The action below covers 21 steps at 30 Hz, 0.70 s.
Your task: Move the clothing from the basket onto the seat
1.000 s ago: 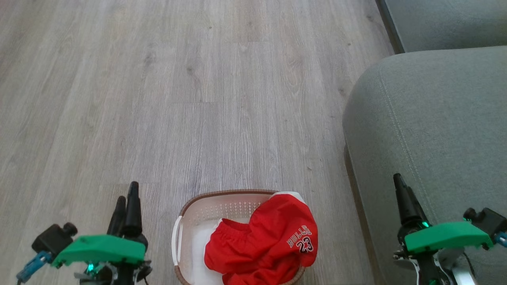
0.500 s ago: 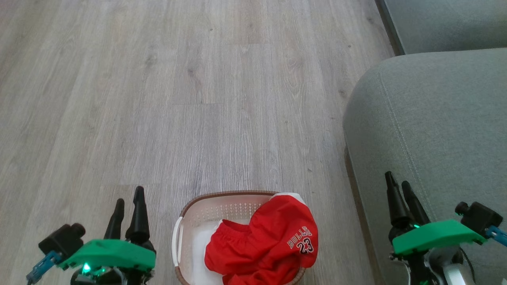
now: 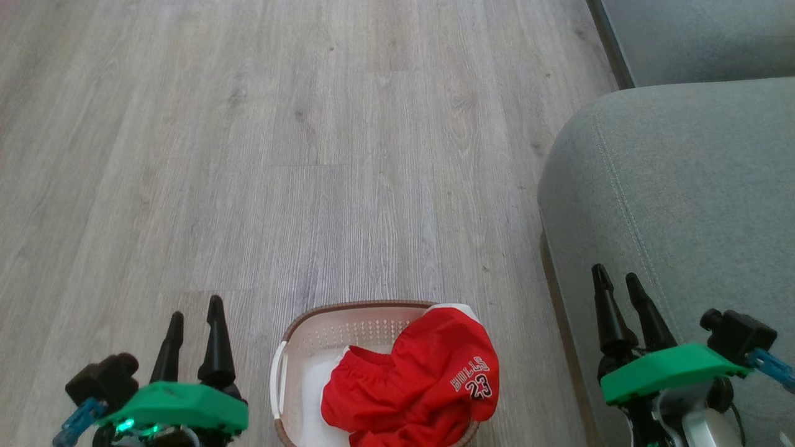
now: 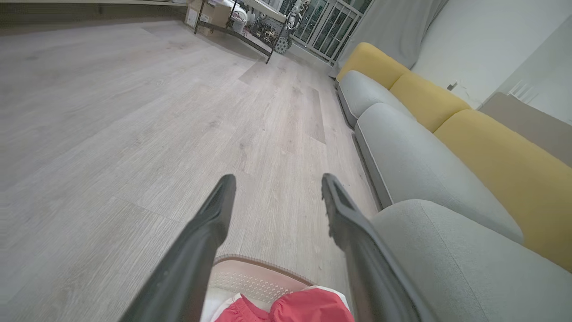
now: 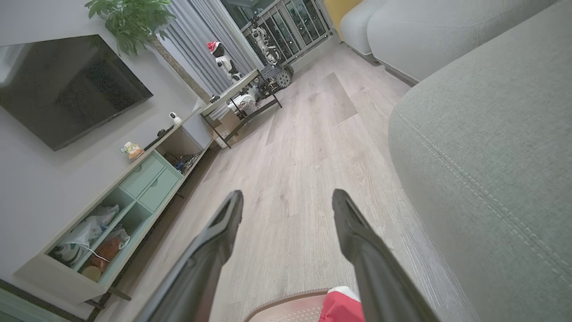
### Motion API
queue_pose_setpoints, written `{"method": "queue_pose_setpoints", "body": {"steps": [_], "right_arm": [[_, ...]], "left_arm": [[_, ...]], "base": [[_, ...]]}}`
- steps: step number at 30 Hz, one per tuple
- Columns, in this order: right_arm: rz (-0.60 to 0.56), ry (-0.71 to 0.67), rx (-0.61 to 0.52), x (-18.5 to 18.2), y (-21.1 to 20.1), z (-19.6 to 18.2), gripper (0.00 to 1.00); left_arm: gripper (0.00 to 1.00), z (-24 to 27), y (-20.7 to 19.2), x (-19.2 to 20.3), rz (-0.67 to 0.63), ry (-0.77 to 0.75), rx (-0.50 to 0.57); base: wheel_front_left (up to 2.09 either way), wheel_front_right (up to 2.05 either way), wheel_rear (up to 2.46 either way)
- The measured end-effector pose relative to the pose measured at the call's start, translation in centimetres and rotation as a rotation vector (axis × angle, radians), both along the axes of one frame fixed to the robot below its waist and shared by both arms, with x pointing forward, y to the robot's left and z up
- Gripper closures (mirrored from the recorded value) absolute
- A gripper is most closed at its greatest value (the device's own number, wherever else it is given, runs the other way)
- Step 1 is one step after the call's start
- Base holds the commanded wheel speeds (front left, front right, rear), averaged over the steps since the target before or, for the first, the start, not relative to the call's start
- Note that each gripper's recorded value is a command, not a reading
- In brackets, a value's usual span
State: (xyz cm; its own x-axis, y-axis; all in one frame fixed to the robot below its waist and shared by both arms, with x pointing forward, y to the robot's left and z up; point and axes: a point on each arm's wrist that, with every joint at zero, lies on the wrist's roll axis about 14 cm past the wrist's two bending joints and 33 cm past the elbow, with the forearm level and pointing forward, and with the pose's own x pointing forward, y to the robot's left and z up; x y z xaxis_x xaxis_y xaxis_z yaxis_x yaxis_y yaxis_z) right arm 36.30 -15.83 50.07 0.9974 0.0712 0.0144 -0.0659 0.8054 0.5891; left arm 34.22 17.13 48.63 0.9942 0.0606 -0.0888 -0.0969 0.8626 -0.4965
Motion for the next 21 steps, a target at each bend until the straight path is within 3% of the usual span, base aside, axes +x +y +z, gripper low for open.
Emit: {"method": "queue_pose_setpoints", "body": {"steps": [21], "right_arm": [[0.044,-0.096,-0.256,0.0,1.5,1.5,0.00]], "left_arm": [[0.00,1.0,0.0,-0.7,0.003,-0.059,0.240]], "base": [[0.00,0.00,0.00]]}}
